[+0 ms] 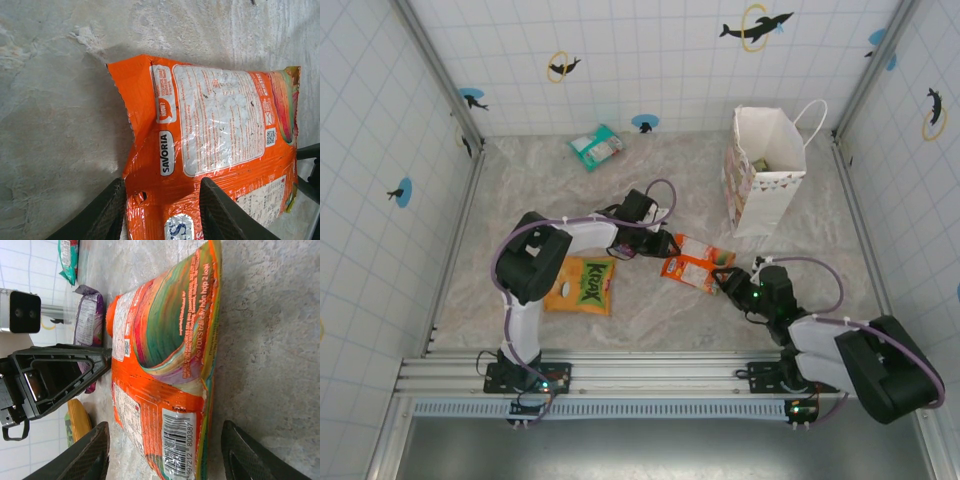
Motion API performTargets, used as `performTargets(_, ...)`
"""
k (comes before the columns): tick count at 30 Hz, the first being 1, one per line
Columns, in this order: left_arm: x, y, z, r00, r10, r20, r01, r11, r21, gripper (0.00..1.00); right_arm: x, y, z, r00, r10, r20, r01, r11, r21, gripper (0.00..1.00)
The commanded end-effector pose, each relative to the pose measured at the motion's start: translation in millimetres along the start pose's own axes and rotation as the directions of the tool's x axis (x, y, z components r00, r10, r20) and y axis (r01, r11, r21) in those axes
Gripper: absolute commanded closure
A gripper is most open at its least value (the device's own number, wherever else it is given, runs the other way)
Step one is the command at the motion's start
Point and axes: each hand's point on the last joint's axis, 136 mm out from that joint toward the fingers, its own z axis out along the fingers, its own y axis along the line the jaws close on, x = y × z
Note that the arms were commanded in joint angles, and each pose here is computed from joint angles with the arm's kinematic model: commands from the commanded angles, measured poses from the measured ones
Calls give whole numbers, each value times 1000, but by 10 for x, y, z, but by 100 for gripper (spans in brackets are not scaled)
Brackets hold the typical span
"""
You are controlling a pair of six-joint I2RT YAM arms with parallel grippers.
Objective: Place the snacks into the paper bag
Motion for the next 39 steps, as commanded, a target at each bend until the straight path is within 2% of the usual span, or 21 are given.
performTargets(1,218,149,133,996,-65,-65,64,998,-8,57,89,-47,-32,1000,9,-24,-9,999,-31,41)
performTargets(16,237,21,195,995,-60,-74,64,997,47,58,38,65,84,1000,3,-27,-5,997,-76,47)
performTargets(23,221,-7,205,996,-62,-70,66,996,57,59,17,97,152,1000,-10,-22,8,996,-85,55)
performTargets(28,171,-47,164,997,-54,-57,57,997,57,59,46,104,147,999,-26,-25,24,996,-85,65)
performTargets(33,78,-80,68,999,-31,-30,32,999,24,52,47,53,102,997,-74,-5,73,996,-46,74)
performTargets(39,-74,-177,-106,999,-3,34,3,1000,-1,39,-14,55,9,990,-136,38,137,991,-10,79)
